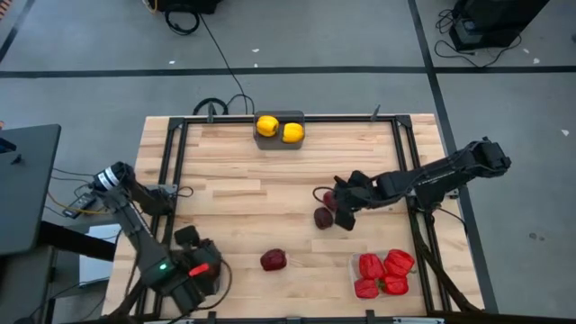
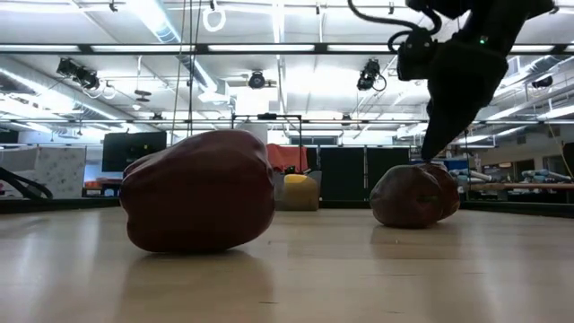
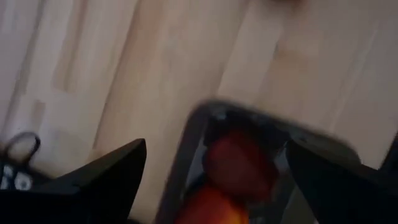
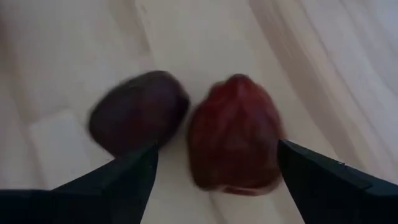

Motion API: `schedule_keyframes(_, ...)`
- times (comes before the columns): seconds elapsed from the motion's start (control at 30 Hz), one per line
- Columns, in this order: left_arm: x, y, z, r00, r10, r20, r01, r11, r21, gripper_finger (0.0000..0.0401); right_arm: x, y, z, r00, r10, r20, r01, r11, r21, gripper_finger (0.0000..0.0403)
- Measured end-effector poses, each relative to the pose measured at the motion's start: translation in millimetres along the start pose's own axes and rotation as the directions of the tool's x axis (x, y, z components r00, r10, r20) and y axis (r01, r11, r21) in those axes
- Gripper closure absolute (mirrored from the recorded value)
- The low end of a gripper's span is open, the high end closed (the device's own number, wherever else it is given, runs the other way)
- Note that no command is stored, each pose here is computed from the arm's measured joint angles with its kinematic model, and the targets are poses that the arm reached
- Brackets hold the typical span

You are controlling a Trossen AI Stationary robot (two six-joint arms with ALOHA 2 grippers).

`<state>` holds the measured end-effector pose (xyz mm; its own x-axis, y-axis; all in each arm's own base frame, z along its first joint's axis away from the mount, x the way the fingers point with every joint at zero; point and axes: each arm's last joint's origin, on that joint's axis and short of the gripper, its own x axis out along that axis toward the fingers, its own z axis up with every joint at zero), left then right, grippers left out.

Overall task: Sort produce into baskets
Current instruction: Put the red apple into the bottom black bin

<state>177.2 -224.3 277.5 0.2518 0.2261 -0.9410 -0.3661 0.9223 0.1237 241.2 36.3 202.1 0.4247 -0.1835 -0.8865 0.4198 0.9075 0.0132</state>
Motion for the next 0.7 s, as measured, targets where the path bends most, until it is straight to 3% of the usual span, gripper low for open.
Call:
schedule_keyframes(0.17, 8.3, 2.9, 26.8, 0.994, 0.003, 0.105, -0.003, 1.000, 0.003, 0.0010, 1.4, -6.8, 2.3, 0.999, -0.048, 0.005, 0.048, 0.996, -0.070, 0.0042)
schedule_keyframes(0.37, 17.4, 13.7, 55.8, 0.975, 0.070, 0.210, -0.074, 0.997, 0.013, 0.0010, 7.4, -12.0, -1.1, 0.998, -0.055, -0.007, 0.055, 0.997, -0.062, 0.0022)
schedule_keyframes(0.7, 28.8, 30.0, 86.5, 0.964, 0.126, 0.235, -0.105, 0.990, -0.098, 0.0010, 30.8, -17.1, -18.1, 0.999, 0.019, 0.027, -0.018, 1.000, -0.024, 0.0019)
